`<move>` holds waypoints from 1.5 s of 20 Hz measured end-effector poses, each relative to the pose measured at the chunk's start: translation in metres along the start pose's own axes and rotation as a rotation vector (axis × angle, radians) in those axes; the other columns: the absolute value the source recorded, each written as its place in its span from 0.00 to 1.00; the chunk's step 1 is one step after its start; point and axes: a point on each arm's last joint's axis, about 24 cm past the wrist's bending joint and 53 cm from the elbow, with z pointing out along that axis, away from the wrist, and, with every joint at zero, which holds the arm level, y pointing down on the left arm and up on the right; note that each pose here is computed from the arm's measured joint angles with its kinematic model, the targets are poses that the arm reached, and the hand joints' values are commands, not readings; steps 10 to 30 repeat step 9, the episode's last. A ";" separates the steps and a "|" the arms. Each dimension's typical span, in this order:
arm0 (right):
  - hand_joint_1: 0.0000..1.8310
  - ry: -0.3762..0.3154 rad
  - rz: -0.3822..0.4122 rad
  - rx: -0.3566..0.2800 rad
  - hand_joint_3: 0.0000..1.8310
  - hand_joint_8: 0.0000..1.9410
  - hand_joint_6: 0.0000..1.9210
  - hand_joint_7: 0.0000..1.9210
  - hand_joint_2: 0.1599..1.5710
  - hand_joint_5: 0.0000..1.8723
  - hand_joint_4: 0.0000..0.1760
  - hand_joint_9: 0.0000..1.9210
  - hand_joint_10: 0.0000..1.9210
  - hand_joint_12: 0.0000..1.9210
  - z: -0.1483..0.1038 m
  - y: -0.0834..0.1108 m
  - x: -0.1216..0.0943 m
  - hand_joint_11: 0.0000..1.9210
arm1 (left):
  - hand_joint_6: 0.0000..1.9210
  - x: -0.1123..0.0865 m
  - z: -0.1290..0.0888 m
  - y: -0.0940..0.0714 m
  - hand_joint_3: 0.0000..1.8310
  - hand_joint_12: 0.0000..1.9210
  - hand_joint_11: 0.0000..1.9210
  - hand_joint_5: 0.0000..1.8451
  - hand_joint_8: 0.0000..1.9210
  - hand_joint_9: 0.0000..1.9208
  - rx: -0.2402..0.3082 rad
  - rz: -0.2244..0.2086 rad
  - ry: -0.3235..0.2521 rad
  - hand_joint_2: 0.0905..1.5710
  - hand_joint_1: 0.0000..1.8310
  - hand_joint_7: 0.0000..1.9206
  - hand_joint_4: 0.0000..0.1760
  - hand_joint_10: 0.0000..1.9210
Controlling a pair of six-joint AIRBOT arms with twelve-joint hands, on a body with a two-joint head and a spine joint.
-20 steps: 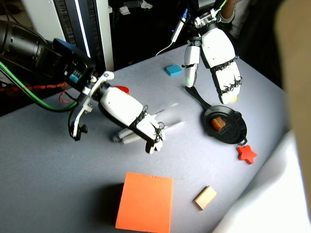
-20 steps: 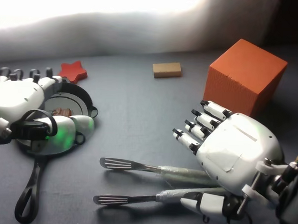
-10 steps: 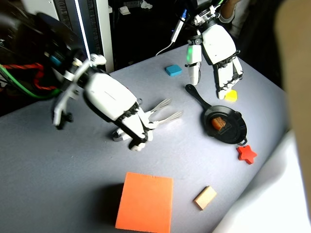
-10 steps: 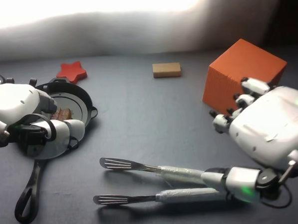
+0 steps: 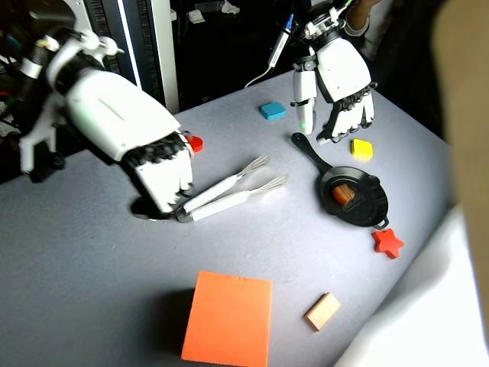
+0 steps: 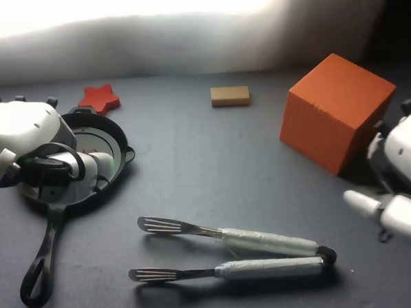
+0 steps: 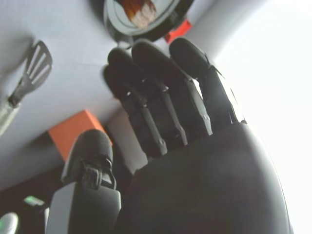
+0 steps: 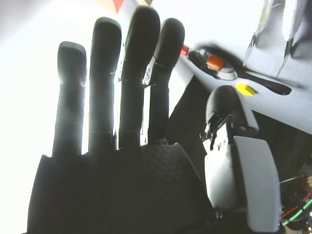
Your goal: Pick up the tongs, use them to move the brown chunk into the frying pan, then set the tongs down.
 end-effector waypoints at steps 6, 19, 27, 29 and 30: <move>0.41 0.015 0.050 0.040 0.04 1.00 0.99 0.74 0.91 0.70 1.00 0.78 1.00 1.00 -0.018 -0.022 -0.007 0.79 | 1.00 0.006 -0.004 -0.006 0.00 1.00 0.62 0.59 1.00 0.66 0.016 -0.001 0.015 0.94 0.31 0.64 0.00 1.00; 0.40 0.001 0.041 0.076 0.27 1.00 0.99 0.73 0.77 0.69 1.00 0.76 1.00 1.00 -0.022 -0.037 -0.013 0.77 | 1.00 0.005 -0.005 -0.009 0.01 1.00 0.63 0.59 1.00 0.65 0.023 -0.004 0.012 0.96 0.27 0.63 0.00 1.00; 0.40 0.001 0.041 0.076 0.27 1.00 0.99 0.73 0.77 0.69 1.00 0.76 1.00 1.00 -0.022 -0.037 -0.013 0.77 | 1.00 0.005 -0.005 -0.009 0.01 1.00 0.63 0.59 1.00 0.65 0.023 -0.004 0.012 0.96 0.27 0.63 0.00 1.00; 0.40 0.001 0.041 0.076 0.27 1.00 0.99 0.73 0.77 0.69 1.00 0.76 1.00 1.00 -0.022 -0.037 -0.013 0.77 | 1.00 0.005 -0.005 -0.009 0.01 1.00 0.63 0.59 1.00 0.65 0.023 -0.004 0.012 0.96 0.27 0.63 0.00 1.00; 0.40 0.001 0.041 0.076 0.27 1.00 0.99 0.73 0.77 0.69 1.00 0.76 1.00 1.00 -0.022 -0.037 -0.013 0.77 | 1.00 0.005 -0.005 -0.009 0.01 1.00 0.63 0.59 1.00 0.65 0.023 -0.004 0.012 0.96 0.27 0.63 0.00 1.00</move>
